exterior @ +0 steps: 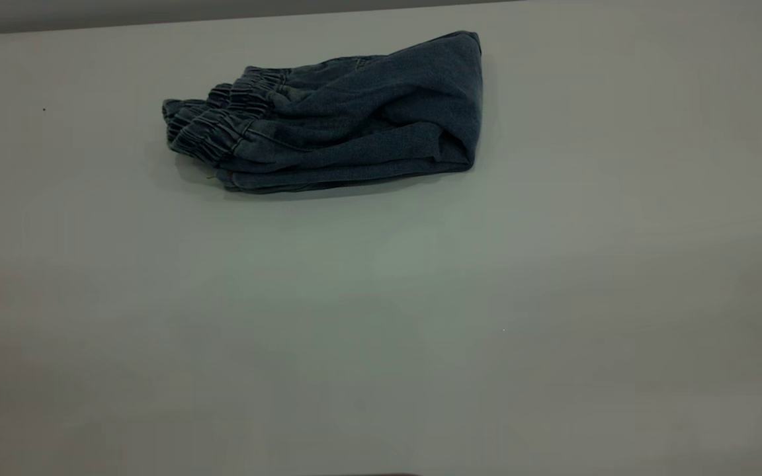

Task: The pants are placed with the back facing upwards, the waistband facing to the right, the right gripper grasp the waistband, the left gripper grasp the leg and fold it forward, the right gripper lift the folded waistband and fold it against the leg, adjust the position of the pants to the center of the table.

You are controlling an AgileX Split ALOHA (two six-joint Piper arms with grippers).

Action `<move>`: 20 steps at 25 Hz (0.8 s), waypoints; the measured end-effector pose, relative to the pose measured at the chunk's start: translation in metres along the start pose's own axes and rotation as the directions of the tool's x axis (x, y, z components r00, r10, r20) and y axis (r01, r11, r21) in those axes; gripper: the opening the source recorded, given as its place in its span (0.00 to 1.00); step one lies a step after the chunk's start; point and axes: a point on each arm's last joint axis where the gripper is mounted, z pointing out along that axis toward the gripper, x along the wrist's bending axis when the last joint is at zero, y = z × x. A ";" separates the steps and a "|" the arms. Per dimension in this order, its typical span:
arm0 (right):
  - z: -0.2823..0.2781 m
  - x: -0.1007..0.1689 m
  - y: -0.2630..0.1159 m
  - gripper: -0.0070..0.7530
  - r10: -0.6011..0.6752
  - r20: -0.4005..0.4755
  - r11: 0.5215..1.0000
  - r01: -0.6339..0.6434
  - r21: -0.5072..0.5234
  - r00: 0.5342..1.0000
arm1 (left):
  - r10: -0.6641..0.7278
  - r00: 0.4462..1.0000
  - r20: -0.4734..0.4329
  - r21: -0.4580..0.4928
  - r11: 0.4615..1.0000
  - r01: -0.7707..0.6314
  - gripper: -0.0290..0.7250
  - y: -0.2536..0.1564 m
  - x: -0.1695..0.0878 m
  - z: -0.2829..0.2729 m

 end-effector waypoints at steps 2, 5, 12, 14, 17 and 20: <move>0.000 0.000 0.000 0.78 0.000 0.000 1.000 0.000 0.000 1.000 | 0.000 1.000 0.000 0.000 1.000 0.000 0.72 0.000 0.000 0.000; 0.000 -0.002 0.000 0.78 0.006 0.024 1.000 -0.007 0.003 1.000 | 0.000 1.000 0.000 0.000 1.000 0.000 0.72 0.000 0.000 0.000; 0.000 -0.009 -0.001 0.78 0.057 0.104 0.998 -0.057 0.004 0.993 | 0.000 1.000 0.000 0.000 1.000 0.000 0.72 0.000 0.000 0.000; 0.000 -0.010 -0.001 0.78 0.057 0.108 0.998 -0.058 0.004 0.992 | 0.000 1.000 0.000 0.000 1.000 0.000 0.72 0.000 0.000 0.000; 0.000 -0.010 -0.001 0.78 0.057 0.109 0.998 -0.058 0.004 0.992 | 0.000 1.000 0.000 0.000 1.000 0.000 0.72 0.000 0.000 0.000; 0.000 -0.010 -0.001 0.78 0.057 0.109 0.998 -0.058 0.004 0.992 | 0.000 1.000 0.000 -0.001 1.000 0.000 0.72 0.000 0.000 0.000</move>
